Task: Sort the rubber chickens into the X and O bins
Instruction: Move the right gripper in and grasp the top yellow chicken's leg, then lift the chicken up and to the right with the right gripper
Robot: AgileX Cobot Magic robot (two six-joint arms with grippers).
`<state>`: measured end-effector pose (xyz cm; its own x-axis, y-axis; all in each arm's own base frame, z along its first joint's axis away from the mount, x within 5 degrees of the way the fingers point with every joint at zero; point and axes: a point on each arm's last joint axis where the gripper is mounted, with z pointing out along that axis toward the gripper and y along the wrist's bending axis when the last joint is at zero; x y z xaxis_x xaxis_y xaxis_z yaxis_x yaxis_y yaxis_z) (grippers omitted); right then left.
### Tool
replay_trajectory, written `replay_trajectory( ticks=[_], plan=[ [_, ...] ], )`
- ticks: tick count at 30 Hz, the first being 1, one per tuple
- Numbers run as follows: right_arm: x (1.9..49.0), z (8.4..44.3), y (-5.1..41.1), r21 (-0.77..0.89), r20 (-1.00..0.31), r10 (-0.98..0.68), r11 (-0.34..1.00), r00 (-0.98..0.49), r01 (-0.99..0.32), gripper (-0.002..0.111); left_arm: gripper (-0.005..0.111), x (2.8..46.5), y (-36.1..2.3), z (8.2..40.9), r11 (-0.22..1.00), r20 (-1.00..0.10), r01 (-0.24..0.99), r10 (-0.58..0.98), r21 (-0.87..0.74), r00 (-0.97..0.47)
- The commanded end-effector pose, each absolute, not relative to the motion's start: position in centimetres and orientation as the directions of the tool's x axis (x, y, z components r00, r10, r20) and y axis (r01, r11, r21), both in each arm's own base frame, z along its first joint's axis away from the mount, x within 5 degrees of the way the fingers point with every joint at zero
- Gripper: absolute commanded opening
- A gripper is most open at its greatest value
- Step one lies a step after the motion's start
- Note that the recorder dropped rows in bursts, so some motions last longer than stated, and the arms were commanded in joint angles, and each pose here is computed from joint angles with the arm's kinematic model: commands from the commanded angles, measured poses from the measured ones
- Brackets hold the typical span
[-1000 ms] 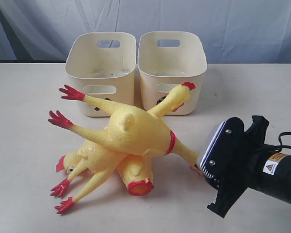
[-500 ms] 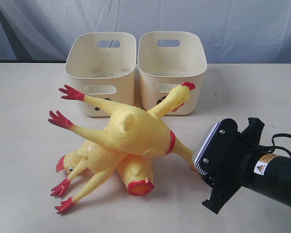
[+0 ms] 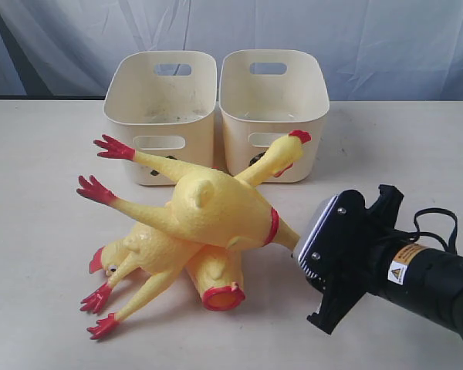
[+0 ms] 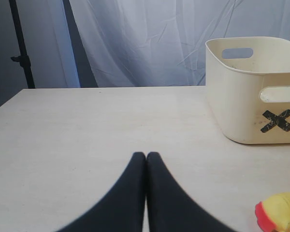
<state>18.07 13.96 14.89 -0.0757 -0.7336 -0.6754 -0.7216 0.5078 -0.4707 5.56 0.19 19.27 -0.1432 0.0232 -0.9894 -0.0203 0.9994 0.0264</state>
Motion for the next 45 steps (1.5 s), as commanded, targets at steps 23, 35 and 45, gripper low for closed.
replay_trajectory(
  ticks=[23,35,45],
  plan=[
    [19.1,11.7,14.6,-0.48,-0.655,-0.75,0.507,-0.091,-0.716,0.043,0.0,5.6,0.2,19.3,0.999,-0.99,-0.019,0.023,0.026,-0.136],
    [19.1,11.7,14.6,-0.478,-0.657,-0.748,0.511,-0.095,-0.715,-0.001,0.0,5.6,0.2,19.3,0.999,-0.99,-0.019,0.023,0.026,-0.136],
    [19.2,11.8,14.6,-0.479,-0.666,-0.741,0.519,-0.092,-0.708,-0.001,0.0,5.6,0.2,19.3,0.999,-0.99,-0.019,0.023,0.026,-0.136]
  ],
)
